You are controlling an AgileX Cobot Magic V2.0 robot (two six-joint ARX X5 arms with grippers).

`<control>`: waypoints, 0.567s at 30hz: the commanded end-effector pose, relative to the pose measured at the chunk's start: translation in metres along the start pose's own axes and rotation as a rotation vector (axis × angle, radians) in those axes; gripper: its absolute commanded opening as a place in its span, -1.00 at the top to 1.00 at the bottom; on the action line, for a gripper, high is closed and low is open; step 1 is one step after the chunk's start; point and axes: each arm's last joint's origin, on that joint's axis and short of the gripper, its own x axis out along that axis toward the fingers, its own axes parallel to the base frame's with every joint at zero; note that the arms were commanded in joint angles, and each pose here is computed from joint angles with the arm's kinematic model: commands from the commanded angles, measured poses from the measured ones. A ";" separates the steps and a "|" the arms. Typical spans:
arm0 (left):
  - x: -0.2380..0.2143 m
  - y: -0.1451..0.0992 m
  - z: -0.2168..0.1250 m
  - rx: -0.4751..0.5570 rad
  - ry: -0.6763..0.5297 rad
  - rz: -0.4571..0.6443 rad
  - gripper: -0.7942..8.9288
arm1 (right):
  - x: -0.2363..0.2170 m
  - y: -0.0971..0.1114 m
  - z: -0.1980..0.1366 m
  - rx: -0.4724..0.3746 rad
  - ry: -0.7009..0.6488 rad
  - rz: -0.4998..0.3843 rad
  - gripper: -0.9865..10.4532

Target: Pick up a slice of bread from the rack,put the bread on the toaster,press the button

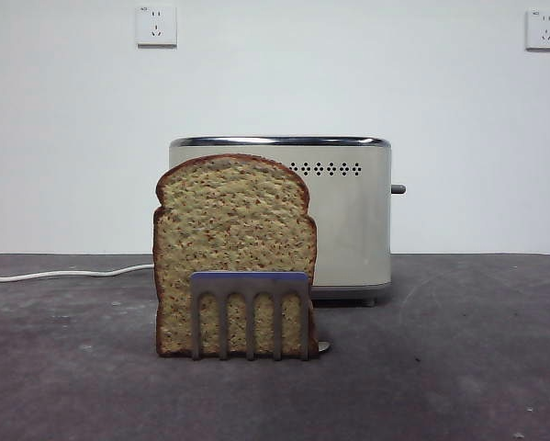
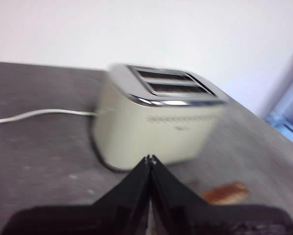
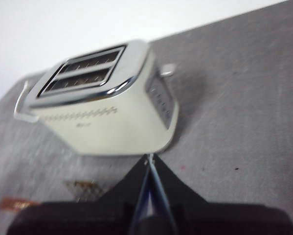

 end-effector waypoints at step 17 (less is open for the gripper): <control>0.006 -0.022 0.053 0.285 0.214 -0.299 0.13 | -0.015 0.028 0.055 -0.265 0.219 0.104 0.85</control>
